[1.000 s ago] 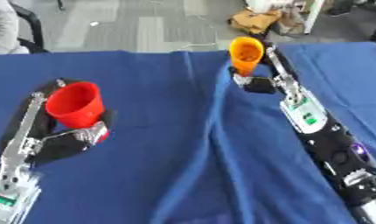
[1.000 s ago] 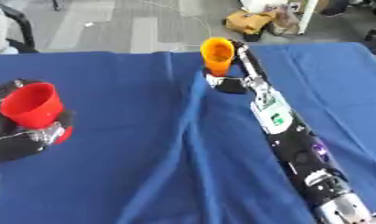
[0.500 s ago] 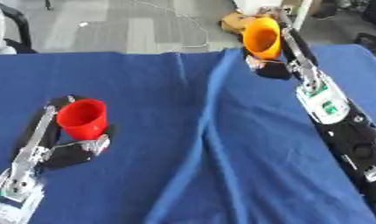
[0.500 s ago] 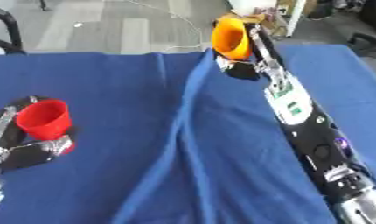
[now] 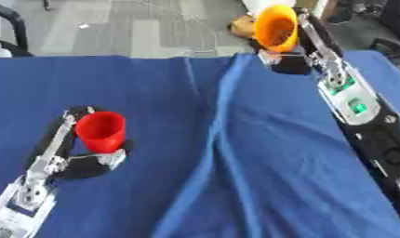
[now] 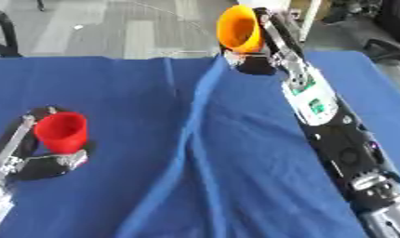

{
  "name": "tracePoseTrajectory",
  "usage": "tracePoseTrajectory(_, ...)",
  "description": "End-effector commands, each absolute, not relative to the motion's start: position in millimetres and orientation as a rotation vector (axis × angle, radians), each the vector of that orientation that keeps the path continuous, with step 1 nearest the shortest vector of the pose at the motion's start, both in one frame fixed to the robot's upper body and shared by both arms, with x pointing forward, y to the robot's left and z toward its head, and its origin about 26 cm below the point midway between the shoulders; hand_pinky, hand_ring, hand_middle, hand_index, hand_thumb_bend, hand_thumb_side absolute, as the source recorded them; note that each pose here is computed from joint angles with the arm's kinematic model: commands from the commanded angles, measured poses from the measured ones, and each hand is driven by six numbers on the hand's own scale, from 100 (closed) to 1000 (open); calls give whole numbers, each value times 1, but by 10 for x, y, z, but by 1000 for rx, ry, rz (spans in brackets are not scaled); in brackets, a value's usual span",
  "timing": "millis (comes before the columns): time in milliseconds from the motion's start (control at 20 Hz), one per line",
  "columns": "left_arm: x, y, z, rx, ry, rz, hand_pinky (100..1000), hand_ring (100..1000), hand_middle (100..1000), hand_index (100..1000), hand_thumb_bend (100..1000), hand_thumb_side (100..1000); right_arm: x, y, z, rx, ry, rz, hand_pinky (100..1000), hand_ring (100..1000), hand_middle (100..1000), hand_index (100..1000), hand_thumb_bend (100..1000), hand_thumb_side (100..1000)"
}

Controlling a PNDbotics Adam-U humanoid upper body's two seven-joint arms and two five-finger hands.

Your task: Pour the contents of one cup into another cup.

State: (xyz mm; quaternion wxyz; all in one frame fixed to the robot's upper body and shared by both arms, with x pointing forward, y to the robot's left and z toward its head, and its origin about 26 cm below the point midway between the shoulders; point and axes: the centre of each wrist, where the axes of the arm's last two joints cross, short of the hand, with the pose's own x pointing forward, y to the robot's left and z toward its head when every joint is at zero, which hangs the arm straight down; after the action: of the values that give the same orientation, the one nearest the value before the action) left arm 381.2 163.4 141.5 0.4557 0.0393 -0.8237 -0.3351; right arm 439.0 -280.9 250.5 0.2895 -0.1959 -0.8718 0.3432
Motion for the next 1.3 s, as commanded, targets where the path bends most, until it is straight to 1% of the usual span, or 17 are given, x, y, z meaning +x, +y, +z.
tracePoseTrajectory(50,3835,1563,1498,100,-2059,-882,370,409,402,612,408,100,4314,-2733,2813,-571,-2379,1056,533,665,321,332,100,100)
tracePoseTrajectory(250,3850,1485,1494,85,-2062,-928,371,409,401,611,408,100,4275,-2485,2938,-551,-2418,1210,545,666,323,335,100,100)
tracePoseTrajectory(550,3853,1385,1495,57,-2065,-976,374,410,401,611,405,100,4263,-2109,3008,-462,-2457,1359,549,665,323,336,100,100)
tracePoseTrajectory(850,3849,1299,1507,35,-2075,-1002,374,409,400,610,403,100,4269,-1797,2990,-396,-2473,1472,554,664,324,337,100,100)
tracePoseTrajectory(1300,3829,1156,1553,-12,-2094,-1037,375,408,397,609,402,100,4307,-1502,2890,-354,-2475,1537,555,663,323,337,100,100)
